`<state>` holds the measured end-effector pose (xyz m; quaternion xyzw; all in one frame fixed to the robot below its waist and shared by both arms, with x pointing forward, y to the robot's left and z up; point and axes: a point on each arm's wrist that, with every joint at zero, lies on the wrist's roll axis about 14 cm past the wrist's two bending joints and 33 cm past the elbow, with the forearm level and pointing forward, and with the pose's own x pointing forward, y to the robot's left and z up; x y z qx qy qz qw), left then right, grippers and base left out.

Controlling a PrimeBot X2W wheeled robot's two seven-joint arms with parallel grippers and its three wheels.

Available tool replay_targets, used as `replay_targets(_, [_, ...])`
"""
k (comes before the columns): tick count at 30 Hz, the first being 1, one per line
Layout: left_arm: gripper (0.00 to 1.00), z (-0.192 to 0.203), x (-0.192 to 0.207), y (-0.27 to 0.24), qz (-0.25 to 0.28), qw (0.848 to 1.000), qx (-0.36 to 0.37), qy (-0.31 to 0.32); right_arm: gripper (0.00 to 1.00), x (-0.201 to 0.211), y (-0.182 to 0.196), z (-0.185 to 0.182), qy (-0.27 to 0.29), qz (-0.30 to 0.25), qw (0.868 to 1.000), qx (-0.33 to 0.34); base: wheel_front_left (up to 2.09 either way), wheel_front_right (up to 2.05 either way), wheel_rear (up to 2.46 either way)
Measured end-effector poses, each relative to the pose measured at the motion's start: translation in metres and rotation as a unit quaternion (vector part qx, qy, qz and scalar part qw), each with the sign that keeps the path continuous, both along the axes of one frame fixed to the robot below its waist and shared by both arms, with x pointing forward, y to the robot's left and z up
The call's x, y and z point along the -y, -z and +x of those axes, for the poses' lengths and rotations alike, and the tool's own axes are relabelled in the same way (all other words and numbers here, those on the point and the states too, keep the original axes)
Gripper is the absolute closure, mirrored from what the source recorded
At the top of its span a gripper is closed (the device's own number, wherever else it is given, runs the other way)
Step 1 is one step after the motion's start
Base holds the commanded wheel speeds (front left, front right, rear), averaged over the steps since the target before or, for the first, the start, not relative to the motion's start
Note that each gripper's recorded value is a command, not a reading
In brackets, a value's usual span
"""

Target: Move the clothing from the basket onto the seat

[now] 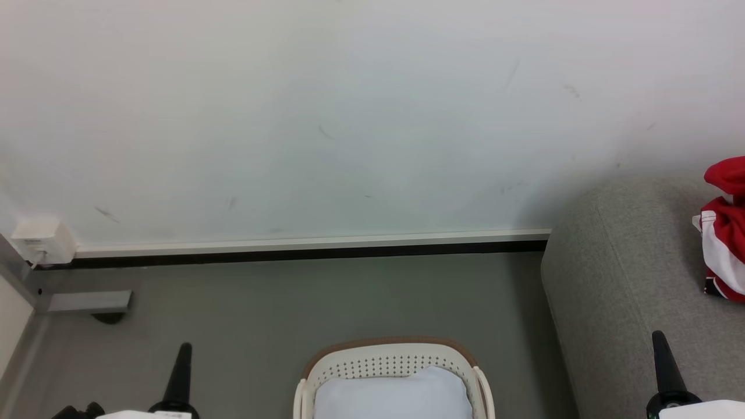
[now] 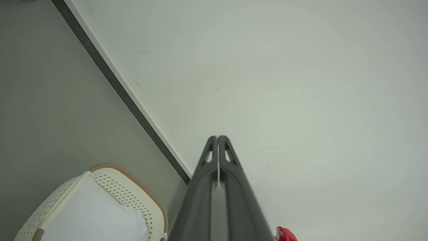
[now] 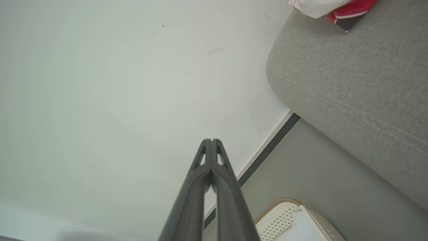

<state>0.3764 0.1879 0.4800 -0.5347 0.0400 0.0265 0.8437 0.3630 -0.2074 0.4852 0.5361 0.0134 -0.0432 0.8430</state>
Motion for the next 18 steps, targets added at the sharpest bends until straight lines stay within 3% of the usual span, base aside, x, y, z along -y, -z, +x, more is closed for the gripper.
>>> replay_targets(18, [1.0,0.0046,-0.003,-0.008,-0.085,0.996,0.012,-0.004,1.0,-0.0023,-0.0064,0.009,-0.005,0.081,0.997,0.011,0.0,0.0,0.0])
